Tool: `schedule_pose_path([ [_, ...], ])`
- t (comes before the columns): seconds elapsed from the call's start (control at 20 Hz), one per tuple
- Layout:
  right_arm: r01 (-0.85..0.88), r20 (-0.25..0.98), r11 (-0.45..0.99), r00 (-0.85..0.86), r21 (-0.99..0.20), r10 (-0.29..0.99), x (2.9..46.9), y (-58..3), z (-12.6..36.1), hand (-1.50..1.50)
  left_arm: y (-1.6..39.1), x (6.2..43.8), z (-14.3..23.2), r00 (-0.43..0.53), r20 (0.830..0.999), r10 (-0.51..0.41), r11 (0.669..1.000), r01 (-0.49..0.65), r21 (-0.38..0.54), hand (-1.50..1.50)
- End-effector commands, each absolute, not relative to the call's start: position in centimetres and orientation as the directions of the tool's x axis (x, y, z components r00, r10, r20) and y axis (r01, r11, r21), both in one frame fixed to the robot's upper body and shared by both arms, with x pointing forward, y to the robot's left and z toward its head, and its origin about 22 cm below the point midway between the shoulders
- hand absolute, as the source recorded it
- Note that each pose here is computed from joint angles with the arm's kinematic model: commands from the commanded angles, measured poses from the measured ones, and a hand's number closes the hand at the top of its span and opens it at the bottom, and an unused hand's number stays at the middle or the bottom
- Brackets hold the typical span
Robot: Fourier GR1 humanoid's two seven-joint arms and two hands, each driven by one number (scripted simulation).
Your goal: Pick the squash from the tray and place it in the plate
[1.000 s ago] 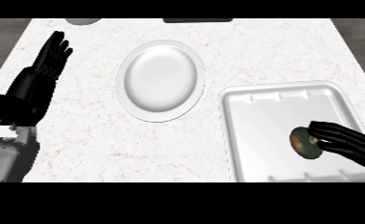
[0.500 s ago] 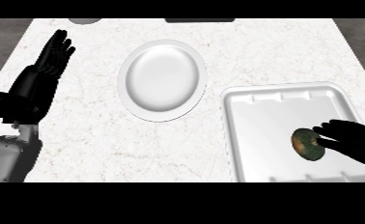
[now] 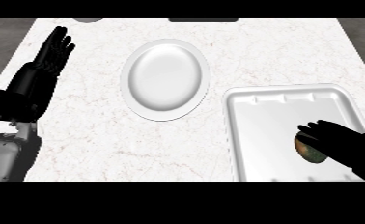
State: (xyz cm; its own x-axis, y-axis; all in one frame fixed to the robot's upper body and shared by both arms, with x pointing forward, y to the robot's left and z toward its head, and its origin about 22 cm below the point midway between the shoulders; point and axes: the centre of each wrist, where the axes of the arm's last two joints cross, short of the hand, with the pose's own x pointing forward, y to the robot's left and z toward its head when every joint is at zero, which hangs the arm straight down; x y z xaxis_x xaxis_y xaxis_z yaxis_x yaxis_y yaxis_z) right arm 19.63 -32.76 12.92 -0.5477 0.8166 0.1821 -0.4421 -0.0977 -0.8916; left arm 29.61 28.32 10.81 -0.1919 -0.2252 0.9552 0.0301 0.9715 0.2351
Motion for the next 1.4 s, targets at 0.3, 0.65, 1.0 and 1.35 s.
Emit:
schedule_pose_path([
  [0.3, -0.44, 0.061, -0.179, -0.478, -0.88, 0.876, 22.9, -33.9, 9.7, -1.5, 27.7, 31.0, 10.2, -0.196, 0.952, -0.235, 0.969, 0.029, 0.245, 0.0],
  [0.65, -0.478, 0.063, -0.192, -0.467, -0.857, 0.882, 24.3, -34.0, 6.9, -1.5, 29.3, 30.6, 9.9, -0.194, 0.957, -0.218, 0.973, 0.032, 0.228, 0.0],
  [1.0, -0.499, 0.054, -0.211, -0.466, -0.841, 0.883, 23.7, -31.4, 3.0, -1.5, 28.5, 28.6, 8.3, -0.194, 0.957, -0.216, 0.974, 0.031, 0.226, 0.0],
  [1.35, -0.484, 0.099, -0.173, -0.485, -0.858, 0.869, 25.4, -33.9, 1.7, 1.5, 28.8, 29.1, 9.7, -0.204, 0.952, -0.227, 0.97, 0.038, 0.24, 0.0],
])
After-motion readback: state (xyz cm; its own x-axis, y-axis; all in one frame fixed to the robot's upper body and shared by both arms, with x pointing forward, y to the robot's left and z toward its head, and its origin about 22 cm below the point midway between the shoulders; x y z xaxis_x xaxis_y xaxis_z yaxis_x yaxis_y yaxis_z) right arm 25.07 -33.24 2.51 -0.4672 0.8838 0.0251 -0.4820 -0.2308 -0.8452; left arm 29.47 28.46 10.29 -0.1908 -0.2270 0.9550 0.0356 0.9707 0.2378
